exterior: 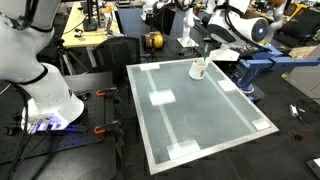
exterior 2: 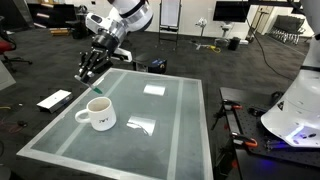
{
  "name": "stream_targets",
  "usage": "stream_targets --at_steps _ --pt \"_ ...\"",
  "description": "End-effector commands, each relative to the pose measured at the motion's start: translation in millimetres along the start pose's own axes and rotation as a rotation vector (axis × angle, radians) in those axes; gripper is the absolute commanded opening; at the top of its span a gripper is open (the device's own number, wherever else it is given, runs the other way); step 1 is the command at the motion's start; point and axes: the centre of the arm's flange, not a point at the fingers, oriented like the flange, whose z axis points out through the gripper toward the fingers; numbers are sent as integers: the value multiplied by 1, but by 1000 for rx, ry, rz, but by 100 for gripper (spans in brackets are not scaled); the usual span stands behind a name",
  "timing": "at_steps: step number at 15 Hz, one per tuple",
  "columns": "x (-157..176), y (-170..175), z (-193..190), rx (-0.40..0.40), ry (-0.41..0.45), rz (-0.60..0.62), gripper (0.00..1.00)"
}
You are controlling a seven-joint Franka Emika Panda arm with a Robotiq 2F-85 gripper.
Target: Put the marker in the cup
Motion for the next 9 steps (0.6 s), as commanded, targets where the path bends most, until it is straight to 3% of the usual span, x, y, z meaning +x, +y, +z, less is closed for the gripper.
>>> stream_targets --at_steps 1,9 --pt "-1 14 17 19 29 -42 3" --pt "-15 15 34 34 42 -32 3"
